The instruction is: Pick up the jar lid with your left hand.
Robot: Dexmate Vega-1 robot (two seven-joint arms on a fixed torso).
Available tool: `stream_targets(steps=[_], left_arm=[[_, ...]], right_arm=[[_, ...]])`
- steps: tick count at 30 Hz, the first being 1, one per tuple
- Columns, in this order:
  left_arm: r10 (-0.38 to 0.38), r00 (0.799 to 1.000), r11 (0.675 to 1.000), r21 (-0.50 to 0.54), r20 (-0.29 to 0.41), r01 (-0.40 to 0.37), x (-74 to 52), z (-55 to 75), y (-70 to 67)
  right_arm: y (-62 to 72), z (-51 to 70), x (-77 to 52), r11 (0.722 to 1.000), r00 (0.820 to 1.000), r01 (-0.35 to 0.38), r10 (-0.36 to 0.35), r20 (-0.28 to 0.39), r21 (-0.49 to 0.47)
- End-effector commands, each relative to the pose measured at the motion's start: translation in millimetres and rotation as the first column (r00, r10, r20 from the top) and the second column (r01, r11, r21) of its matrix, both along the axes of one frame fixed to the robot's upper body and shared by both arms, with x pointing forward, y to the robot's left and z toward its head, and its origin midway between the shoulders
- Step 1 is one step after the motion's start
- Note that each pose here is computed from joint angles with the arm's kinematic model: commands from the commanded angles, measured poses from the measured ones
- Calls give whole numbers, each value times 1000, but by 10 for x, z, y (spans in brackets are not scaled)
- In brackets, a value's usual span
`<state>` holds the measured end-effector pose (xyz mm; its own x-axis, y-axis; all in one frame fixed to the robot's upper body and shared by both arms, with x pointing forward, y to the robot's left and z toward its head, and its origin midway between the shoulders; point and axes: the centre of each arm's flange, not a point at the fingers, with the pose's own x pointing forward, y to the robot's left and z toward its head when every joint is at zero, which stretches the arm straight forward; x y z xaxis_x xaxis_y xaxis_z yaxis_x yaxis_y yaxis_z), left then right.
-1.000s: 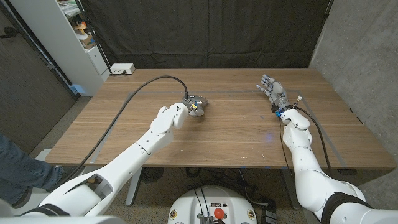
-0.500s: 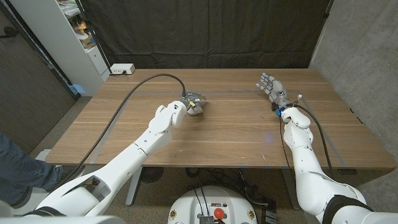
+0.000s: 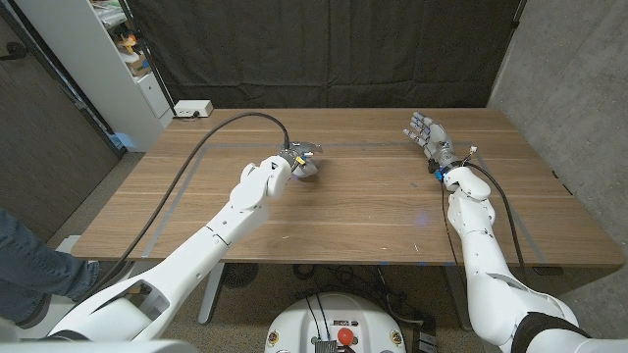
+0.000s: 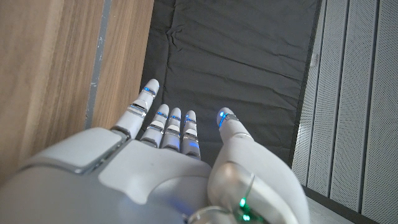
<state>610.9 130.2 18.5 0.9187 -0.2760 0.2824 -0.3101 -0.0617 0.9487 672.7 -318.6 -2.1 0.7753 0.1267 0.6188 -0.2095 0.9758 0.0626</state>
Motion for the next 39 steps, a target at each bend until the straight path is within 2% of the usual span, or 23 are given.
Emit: stream_targets(steps=[1,22,39], left_arm=[[6,1000,1000,3,28,-6,-103,113,56],[7,997,1000,9,79,-8,-193,340,78],[4,990,1000,9,141,-5,-384,589,114]], right_arm=[[5,64,-76,1000,1000,9,-9,13,-11],[1,149,-79,1000,1000,18,-17,21,-16],[39,227,-121,1000,999,21,-20,33,-18]])
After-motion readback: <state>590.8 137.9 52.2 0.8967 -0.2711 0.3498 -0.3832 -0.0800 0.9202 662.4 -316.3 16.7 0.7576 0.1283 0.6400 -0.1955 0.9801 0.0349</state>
